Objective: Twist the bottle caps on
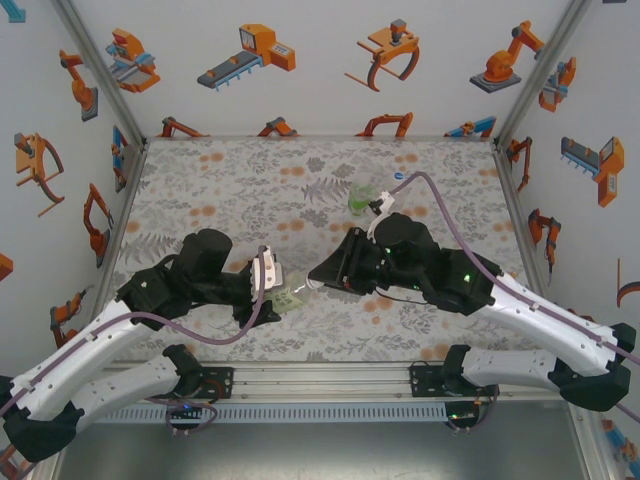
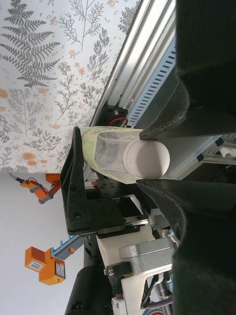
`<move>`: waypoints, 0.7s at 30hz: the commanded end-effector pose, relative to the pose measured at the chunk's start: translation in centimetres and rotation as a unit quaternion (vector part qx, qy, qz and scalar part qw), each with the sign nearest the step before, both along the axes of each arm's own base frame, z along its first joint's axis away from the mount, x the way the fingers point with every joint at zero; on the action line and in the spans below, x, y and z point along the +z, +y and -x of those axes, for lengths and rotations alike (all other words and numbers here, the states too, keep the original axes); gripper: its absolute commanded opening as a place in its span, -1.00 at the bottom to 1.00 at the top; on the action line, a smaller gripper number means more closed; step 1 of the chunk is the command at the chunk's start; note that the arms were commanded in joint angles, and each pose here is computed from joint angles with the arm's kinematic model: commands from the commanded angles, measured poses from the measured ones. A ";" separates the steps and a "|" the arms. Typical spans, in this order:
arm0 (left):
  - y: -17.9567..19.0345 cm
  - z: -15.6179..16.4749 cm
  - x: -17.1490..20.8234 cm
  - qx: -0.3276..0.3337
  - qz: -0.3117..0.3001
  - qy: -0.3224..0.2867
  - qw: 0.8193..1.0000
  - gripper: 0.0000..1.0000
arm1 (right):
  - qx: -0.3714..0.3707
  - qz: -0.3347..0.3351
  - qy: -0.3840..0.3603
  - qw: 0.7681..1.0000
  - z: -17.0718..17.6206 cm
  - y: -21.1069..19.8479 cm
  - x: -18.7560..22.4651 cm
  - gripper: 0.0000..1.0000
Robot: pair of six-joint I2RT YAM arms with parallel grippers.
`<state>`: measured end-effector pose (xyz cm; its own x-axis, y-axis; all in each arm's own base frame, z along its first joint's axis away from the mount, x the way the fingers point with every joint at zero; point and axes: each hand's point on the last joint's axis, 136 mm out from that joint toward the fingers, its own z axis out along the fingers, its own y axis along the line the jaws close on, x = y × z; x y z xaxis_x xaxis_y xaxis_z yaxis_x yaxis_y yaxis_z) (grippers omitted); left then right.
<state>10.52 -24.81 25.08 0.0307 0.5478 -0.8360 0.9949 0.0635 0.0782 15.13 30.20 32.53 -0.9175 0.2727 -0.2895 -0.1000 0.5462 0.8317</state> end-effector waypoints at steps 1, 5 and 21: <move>-1.2 1.1 3.7 -0.048 0.071 -0.032 0.996 -1.00 | 0.000 -0.010 -0.064 0.998 -0.8 0.1 2.4 -0.28; -0.9 1.5 3.7 -0.049 0.069 -0.029 0.996 -1.00 | 0.027 -0.011 -0.168 0.985 -0.8 -0.6 5.4 0.05; -0.3 3.1 4.3 -0.072 0.076 -0.009 0.994 -1.00 | 0.305 0.070 -0.541 0.781 4.6 0.5 10.4 0.19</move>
<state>8.54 -25.19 27.61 0.0923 0.4451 -0.8907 0.9955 -0.0216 0.0924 12.86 30.38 42.08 -0.3191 -0.1248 -0.9395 -0.8940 0.3686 0.2547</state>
